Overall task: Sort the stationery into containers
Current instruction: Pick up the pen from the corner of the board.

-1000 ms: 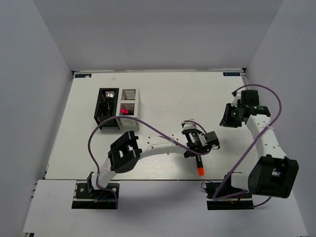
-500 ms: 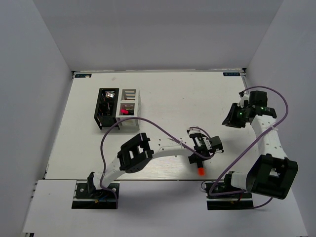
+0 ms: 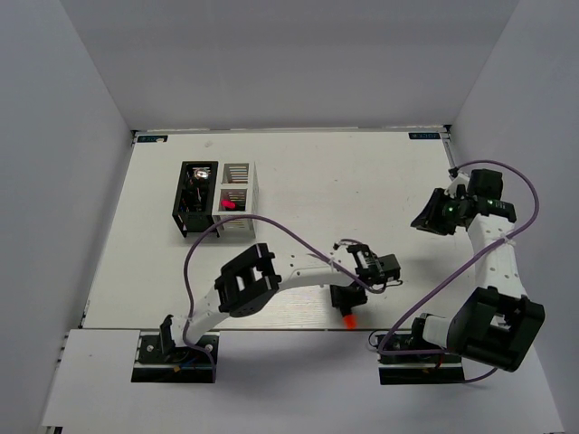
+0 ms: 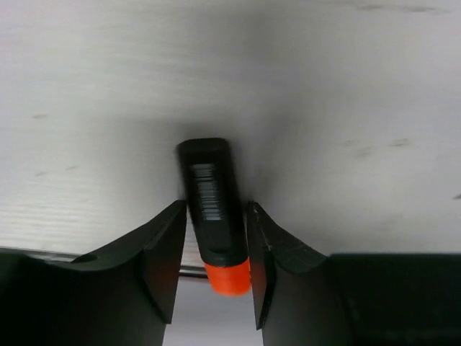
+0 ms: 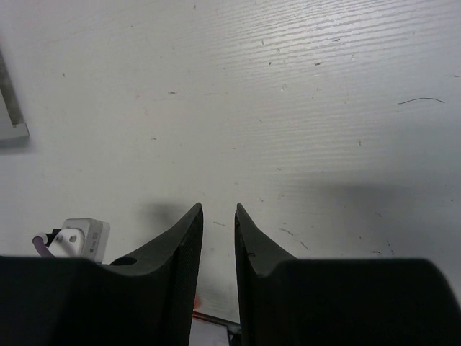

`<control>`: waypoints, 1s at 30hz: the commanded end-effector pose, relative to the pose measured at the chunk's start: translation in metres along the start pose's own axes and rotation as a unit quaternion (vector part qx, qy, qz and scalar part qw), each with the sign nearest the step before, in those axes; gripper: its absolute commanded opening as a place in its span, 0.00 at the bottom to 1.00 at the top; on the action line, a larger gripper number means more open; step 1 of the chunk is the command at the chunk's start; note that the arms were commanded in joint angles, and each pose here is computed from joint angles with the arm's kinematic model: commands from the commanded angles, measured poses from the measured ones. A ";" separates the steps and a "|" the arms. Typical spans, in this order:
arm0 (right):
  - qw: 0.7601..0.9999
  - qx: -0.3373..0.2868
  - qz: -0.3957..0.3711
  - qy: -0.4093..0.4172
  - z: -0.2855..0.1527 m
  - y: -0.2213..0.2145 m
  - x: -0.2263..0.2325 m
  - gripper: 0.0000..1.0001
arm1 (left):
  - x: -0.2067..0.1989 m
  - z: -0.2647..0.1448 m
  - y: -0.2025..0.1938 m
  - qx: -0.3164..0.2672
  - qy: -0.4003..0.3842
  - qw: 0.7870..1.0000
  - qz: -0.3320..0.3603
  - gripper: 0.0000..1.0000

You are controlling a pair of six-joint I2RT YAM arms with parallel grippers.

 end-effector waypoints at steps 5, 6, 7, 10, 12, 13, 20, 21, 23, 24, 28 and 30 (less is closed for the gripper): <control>0.999 -0.005 0.017 0.030 -0.008 -0.002 0.002 0.28 | 0.090 0.027 -0.029 0.053 0.134 0.989 0.031 0.35; 0.999 -0.007 0.018 0.031 -0.008 -0.002 0.001 0.28 | 0.096 0.028 -0.029 0.057 0.135 0.989 0.028 0.28; 0.999 -0.006 0.022 0.033 -0.009 -0.002 0.001 0.28 | 0.105 0.033 -0.030 0.063 0.146 0.987 0.026 0.24; 0.999 -0.007 0.023 0.036 -0.010 -0.001 0.000 0.28 | 0.124 0.029 -0.026 0.053 0.147 0.987 0.025 0.14; 0.999 -0.007 0.025 0.041 -0.010 -0.002 0.000 0.28 | 0.137 0.024 -0.017 0.028 0.153 0.987 0.026 0.06; 0.999 -0.008 0.025 0.043 -0.010 -0.002 0.000 0.28 | 0.144 0.013 -0.008 0.021 0.150 0.988 0.032 0.04; 0.998 -0.009 0.025 0.059 -0.011 -0.005 0.001 0.28 | 0.164 -0.068 0.054 -0.122 0.127 0.982 0.072 0.00; 0.998 -0.009 0.025 0.062 -0.010 -0.006 0.000 0.28 | 0.167 -0.088 0.065 -0.155 0.108 0.980 0.062 0.00; 0.998 -0.011 0.020 0.066 -0.009 -0.006 0.001 0.28 | 0.176 -0.112 0.079 -0.184 0.095 0.976 0.068 0.00; 0.997 -0.009 0.022 0.068 -0.009 -0.007 0.001 0.28 | 0.179 -0.121 0.085 -0.200 0.088 0.974 0.064 0.00; 0.997 -0.006 0.020 0.074 -0.007 -0.009 0.000 0.28 | 0.216 -0.160 0.109 -0.288 0.064 0.955 0.030 0.00; 0.997 -0.010 0.017 0.078 -0.007 -0.008 0.000 0.29 | 0.231 -0.161 0.128 -0.319 0.060 0.946 0.001 0.00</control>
Point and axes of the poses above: each gripper's point midway between its finger pads, its own z axis out along the fingers, its own x axis along the line the jaws close on, y = z × x, the point moved 8 cm from there along -z, back along the fingers, and after that the axes turned 9 degrees about z, right-handed, at the moved point
